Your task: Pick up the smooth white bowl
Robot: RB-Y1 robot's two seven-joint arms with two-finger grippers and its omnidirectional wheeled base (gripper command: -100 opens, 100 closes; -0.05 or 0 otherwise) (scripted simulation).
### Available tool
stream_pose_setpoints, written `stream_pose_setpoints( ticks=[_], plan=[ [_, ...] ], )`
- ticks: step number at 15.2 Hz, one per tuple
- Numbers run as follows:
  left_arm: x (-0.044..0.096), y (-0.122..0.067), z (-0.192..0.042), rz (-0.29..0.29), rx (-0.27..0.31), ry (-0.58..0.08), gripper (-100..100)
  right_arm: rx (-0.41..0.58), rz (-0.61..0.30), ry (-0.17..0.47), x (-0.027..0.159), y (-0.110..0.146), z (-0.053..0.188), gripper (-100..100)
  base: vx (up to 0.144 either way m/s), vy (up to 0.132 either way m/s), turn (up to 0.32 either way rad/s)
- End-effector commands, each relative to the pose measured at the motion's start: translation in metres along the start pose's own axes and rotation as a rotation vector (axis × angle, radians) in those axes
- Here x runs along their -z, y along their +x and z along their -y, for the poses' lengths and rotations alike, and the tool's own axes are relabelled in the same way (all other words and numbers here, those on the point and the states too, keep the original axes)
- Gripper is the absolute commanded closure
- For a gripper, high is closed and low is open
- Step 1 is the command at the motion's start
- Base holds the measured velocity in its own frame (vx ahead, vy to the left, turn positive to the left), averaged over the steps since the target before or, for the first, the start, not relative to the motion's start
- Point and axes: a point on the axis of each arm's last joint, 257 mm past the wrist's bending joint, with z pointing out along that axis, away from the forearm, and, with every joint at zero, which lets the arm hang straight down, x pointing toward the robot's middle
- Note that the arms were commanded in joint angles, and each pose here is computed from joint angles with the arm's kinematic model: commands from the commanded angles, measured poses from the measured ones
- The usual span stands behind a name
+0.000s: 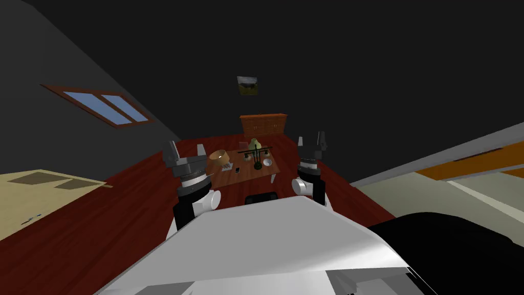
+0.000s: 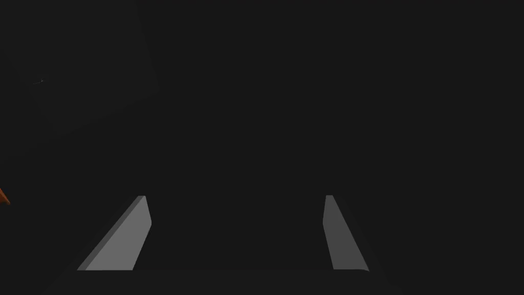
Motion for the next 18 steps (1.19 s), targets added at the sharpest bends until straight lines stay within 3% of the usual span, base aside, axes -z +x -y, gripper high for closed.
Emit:
stream_pose_setpoints(
  ticks=[1,8,11,12,14,17,18],
  plan=[
    [0.000,0.000,0.000,0.000,0.000,0.000,0,0.027,-0.040,0.024,0.002,0.005,0.006,-100,0.000,-0.009,0.077],
    [0.000,0.000,0.000,0.000,0.000,0.000,0,0.154,-0.151,0.138,0.014,0.014,0.039,-100,-0.003,-0.046,0.205],
    [0.000,0.000,0.000,0.000,0.000,0.000,0,0.291,-0.218,0.263,0.035,0.011,0.079,-100,-0.021,-0.088,0.373],
    [0.000,0.000,0.000,0.000,0.000,0.000,0,0.291,-0.218,0.263,0.035,0.011,0.079,-100,-0.020,-0.103,0.346],
    [0.000,0.000,0.000,0.000,0.000,0.000,0,0.397,-0.259,0.363,0.055,0.003,0.110,-100,-0.015,-0.095,0.478],
    [0.000,0.000,0.000,0.000,0.000,0.000,0,0.455,-0.279,0.419,0.068,-0.004,0.127,-100,-0.020,-0.086,0.370],
    [0.000,0.000,0.000,0.000,0.000,0.000,0,0.514,-0.300,0.477,0.082,-0.011,0.145,-100,-0.023,-0.067,0.390]
  ],
)
